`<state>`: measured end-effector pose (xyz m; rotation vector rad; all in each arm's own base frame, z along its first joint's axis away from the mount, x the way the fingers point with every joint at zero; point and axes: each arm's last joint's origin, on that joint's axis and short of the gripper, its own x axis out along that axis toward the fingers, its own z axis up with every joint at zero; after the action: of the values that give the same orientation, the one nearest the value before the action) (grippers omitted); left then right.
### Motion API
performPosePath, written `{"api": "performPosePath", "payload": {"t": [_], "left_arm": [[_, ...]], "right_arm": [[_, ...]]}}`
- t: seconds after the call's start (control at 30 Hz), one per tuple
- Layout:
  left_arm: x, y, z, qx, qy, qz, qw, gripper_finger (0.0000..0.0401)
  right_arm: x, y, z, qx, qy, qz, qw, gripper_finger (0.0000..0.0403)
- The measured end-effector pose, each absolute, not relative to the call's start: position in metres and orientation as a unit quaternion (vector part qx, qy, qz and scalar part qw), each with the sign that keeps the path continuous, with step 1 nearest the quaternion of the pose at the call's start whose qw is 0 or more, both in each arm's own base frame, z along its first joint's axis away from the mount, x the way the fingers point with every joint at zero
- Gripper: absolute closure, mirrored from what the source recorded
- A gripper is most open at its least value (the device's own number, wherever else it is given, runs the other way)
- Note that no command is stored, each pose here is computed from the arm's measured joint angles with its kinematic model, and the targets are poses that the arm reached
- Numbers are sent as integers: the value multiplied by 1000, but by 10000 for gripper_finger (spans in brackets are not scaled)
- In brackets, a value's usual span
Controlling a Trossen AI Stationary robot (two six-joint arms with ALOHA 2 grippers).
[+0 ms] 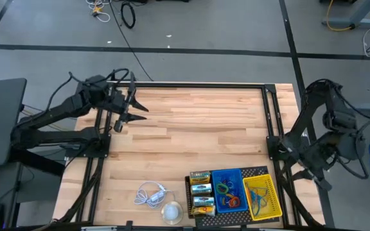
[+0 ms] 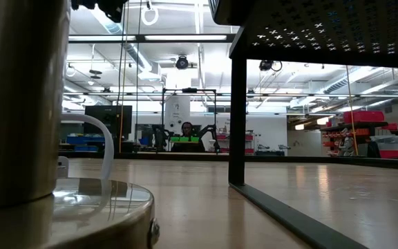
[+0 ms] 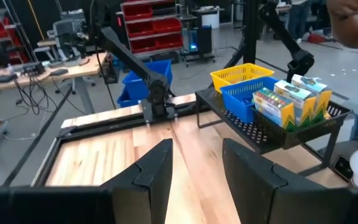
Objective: Pick & Place Office Desk Supplies
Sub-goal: Return to Home Position
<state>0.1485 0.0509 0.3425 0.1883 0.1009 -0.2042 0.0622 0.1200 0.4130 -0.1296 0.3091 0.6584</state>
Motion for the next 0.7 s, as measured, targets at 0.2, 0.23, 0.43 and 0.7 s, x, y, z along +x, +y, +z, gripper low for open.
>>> {"api": "performPosePath", "payload": {"t": [0.2,0.23,0.43,0.7], "left_arm": [[148,48,346,99,31,-153,983,253],[148,47,346,98,28,-171,980,253],[147,46,346,100,24,-184,977,253],[154,57,338,13,82,-29,996,253]], "right_arm": [[65,120,419,-68,109,299,946,296],[65,121,418,-63,112,298,946,296],[66,119,415,-83,118,266,953,296],[68,116,417,8,120,196,973,296]]}}
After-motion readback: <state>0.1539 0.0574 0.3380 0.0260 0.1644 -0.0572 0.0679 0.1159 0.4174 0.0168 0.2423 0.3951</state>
